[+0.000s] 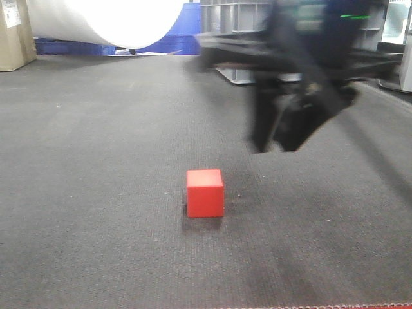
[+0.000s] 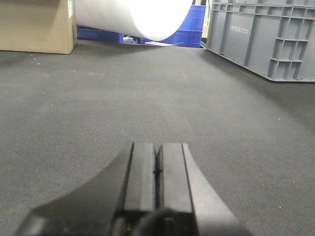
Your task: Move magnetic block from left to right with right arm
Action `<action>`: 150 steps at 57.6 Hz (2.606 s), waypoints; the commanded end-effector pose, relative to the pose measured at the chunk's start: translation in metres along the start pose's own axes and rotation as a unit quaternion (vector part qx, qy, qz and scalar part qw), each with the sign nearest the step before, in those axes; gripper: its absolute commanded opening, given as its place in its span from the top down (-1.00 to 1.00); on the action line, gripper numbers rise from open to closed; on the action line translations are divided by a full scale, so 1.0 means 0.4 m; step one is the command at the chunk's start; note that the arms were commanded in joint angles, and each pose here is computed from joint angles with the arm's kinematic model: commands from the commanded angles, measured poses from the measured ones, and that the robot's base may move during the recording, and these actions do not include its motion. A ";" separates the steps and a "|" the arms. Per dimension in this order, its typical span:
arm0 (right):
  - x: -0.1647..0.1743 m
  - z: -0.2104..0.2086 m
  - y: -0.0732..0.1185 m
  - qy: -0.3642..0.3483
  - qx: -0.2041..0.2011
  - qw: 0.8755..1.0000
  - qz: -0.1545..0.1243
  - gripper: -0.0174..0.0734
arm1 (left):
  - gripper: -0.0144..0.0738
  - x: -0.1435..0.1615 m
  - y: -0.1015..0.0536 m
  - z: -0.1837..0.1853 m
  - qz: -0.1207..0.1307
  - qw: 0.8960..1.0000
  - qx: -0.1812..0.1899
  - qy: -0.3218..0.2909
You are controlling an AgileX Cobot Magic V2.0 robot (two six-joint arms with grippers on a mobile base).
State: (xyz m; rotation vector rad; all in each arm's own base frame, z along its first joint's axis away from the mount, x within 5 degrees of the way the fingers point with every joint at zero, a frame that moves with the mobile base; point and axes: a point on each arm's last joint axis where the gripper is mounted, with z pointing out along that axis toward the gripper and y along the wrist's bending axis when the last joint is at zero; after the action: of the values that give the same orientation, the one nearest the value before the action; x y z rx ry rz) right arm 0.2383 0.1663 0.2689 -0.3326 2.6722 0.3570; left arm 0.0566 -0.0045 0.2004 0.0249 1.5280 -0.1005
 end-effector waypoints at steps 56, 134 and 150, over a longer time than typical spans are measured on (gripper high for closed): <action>0.402 -0.271 -0.264 -0.583 0.128 0.802 -0.018 0.49 | 0.96 -0.012 0.001 -0.002 -0.005 0.999 -0.001 -0.040; 0.539 -0.174 -0.276 -0.613 0.125 0.780 -0.020 0.49 | 0.96 -0.012 0.001 -0.002 -0.005 0.999 -0.001 -0.040; 0.539 -0.174 -0.276 -0.613 0.125 0.780 -0.020 0.49 | 0.96 -0.012 0.001 -0.002 -0.005 0.999 -0.001 -0.040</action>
State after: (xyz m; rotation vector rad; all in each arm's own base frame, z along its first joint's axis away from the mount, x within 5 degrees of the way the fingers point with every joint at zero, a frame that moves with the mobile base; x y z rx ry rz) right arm 0.0564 0.0045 0.2054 -0.0117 1.4847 0.1167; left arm 0.0566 -0.0045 0.2004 0.0249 1.5280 -0.1005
